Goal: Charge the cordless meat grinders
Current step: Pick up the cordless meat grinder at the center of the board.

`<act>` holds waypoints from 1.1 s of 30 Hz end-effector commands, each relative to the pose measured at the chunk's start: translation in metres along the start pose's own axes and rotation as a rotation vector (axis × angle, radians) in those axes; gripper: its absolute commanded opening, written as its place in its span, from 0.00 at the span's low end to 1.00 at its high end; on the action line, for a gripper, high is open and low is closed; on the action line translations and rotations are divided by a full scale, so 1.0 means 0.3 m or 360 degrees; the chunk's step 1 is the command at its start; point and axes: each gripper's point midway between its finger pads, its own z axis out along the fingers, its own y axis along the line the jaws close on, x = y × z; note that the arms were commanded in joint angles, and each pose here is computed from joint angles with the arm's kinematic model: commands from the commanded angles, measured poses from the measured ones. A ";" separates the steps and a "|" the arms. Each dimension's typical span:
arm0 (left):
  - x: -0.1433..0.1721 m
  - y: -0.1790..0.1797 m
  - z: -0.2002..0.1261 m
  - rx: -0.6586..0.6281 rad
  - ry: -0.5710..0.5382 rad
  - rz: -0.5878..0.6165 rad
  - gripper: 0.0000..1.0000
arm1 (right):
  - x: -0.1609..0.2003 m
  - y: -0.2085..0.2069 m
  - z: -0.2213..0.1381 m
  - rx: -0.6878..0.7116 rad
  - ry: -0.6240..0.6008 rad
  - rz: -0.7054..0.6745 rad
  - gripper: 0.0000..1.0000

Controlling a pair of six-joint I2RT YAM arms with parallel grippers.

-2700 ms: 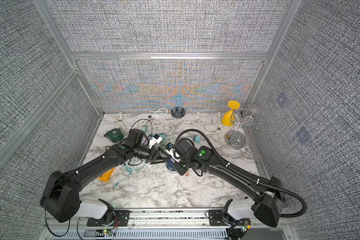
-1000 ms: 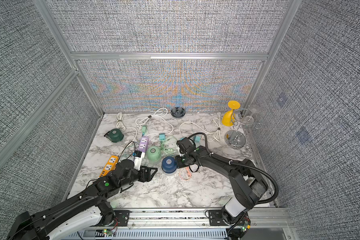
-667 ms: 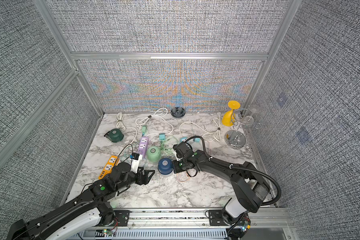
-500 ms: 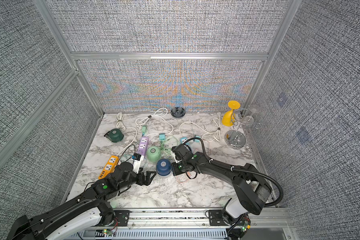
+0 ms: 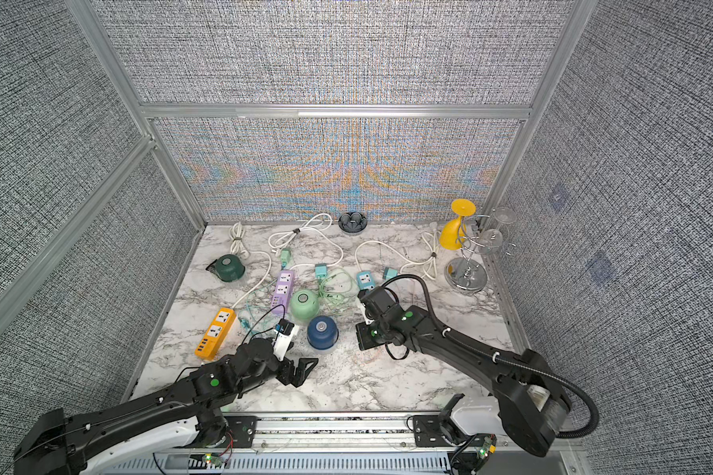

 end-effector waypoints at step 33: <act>-0.085 0.037 0.271 -0.0452 -0.0373 0.0213 0.99 | 0.017 -0.096 -0.089 0.0018 -0.0023 0.0089 0.00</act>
